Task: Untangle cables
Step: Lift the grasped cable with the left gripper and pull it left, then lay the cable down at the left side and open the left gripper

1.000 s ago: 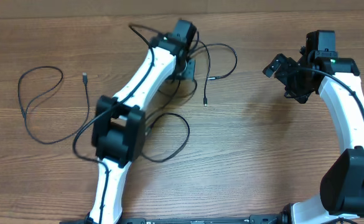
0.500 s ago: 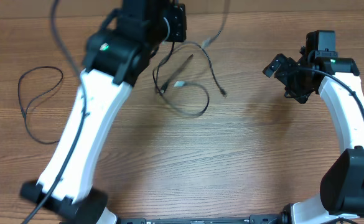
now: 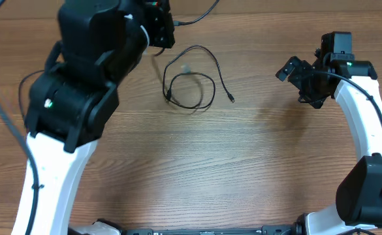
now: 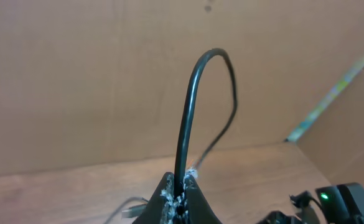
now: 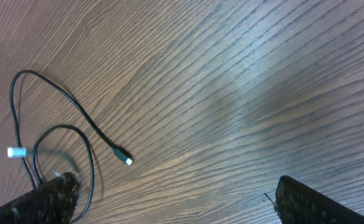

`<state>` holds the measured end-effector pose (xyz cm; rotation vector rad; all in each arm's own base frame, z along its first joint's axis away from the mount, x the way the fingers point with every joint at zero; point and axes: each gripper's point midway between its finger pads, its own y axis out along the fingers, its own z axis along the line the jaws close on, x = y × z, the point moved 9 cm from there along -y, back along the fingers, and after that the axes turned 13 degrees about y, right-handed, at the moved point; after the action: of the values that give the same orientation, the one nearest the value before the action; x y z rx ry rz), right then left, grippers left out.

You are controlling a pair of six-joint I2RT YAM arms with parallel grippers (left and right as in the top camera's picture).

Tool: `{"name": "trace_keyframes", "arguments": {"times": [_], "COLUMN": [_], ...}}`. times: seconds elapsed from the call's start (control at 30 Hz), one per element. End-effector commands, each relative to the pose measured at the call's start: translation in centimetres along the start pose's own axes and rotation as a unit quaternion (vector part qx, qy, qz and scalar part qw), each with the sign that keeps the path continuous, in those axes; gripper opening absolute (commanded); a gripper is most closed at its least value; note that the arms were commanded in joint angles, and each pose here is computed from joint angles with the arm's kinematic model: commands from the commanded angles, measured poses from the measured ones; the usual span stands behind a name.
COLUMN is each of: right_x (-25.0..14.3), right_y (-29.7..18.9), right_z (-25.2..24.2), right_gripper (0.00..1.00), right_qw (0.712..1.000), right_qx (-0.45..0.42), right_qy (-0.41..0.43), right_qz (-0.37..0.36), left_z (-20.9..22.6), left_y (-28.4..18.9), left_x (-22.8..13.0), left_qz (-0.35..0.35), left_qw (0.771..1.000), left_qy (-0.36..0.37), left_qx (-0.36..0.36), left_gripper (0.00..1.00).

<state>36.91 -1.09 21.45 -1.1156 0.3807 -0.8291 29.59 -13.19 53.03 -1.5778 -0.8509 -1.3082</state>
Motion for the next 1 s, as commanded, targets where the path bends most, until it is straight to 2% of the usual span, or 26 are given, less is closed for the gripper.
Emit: {"name": "trace_keyframes", "arguments": {"times": [0.0,0.03,0.07,0.1,0.2,0.33,0.37,0.67,0.83,0.9,0.97], "right_x": [0.2,0.2,0.2,0.2,0.2,0.2,0.2,0.2,0.2,0.2,0.2], "right_y": [-0.4,-0.4,-0.4,-0.4,-0.4,-0.4,-0.4,-0.4,-0.4,-0.4,-0.4], "right_z": [0.1,0.1,0.1,0.1,0.1,0.1,0.1,0.1,0.1,0.1,0.1], "right_gripper": [1.00,1.00,1.00,1.00,1.00,1.00,1.00,1.00,1.00,1.00,1.00], "right_qw": [1.000,1.000,1.000,1.000,1.000,1.000,1.000,1.000,1.000,1.000,1.000], "right_qx": [0.003,0.003,0.003,0.003,0.003,0.003,0.003,0.003,0.003,0.003,0.003], "right_qy": [-0.002,-0.003,-0.002,-0.002,-0.003,-0.002,-0.002,-0.002,-0.002,-0.002,-0.002], "right_qz": [-0.009,-0.009,-0.009,-0.009,-0.009,-0.009,-0.009,-0.009,-0.009,-0.009,-0.009], "left_z": [2.0,2.8,4.1,4.7,6.0,7.2,7.9,13.2,16.4,18.1,19.0], "left_y": [-2.3,-2.4,-2.6,-2.8,-3.6,-4.8,-5.3,-6.2,-5.8,-5.4,-5.0], "left_x": [1.3,1.1,1.0,0.9,0.8,1.2,1.4,0.6,-1.4,-2.9,-3.8], "left_qz": [-0.028,-0.024,-0.018,-0.016,-0.015,-0.030,-0.037,-0.029,0.022,0.042,0.058], "left_qw": [0.991,0.983,0.965,0.953,0.914,0.864,0.843,0.786,0.764,0.745,0.740], "left_qy": [0.035,0.034,0.034,0.034,0.032,0.020,0.012,-0.020,-0.024,-0.040,-0.048], "left_qx": [0.122,0.177,0.258,0.301,0.405,0.502,0.536,0.618,0.645,0.665,0.668], "left_gripper": [0.04,0.04,0.04,0.04,0.04,0.04,0.04,0.04,0.04,0.04,0.04]}}
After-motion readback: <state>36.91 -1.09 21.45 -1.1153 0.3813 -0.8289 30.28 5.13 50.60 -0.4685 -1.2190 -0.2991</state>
